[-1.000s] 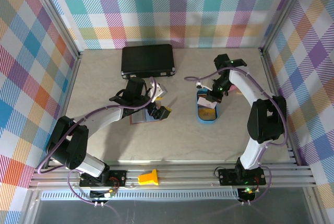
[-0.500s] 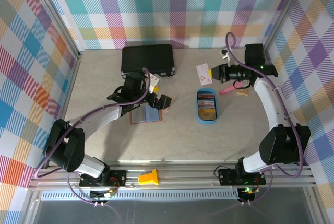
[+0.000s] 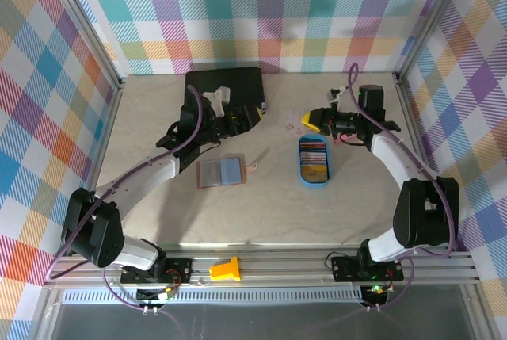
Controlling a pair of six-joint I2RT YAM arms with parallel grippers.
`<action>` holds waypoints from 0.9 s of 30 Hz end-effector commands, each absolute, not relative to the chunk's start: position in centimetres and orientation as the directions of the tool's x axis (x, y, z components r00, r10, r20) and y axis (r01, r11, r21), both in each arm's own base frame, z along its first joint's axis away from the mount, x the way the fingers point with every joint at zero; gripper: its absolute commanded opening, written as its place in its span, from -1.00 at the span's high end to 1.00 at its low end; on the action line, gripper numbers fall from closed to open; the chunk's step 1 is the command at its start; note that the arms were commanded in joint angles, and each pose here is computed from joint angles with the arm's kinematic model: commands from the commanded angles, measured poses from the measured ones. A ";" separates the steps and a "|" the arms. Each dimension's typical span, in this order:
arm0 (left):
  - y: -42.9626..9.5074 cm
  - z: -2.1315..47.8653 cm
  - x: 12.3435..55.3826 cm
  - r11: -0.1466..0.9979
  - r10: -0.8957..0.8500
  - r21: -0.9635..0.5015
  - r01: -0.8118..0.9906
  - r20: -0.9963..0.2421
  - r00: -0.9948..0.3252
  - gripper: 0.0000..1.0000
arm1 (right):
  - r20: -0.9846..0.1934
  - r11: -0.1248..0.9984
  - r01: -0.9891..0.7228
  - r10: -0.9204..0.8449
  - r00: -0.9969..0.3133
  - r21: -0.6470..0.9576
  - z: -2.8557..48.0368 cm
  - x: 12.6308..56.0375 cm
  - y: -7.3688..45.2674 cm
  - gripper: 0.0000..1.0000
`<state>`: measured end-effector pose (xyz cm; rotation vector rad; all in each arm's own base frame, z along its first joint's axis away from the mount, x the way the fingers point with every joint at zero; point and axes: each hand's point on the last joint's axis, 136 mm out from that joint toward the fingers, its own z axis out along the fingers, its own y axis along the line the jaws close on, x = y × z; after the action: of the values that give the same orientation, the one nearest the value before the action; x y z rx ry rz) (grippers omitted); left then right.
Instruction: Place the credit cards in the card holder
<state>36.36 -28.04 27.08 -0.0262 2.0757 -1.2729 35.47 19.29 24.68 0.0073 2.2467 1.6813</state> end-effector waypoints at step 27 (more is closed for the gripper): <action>-31.1 26.9 38.9 0.213 -0.429 -0.976 0.048 -0.137 -0.893 -0.26 | -0.125 0.105 -0.110 0.145 -0.981 0.988 26.1 37.8 25.2 1.00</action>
<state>39.05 -31.03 25.89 -0.3847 2.1556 -1.6718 37.60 24.62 24.13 0.1032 2.2355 1.9379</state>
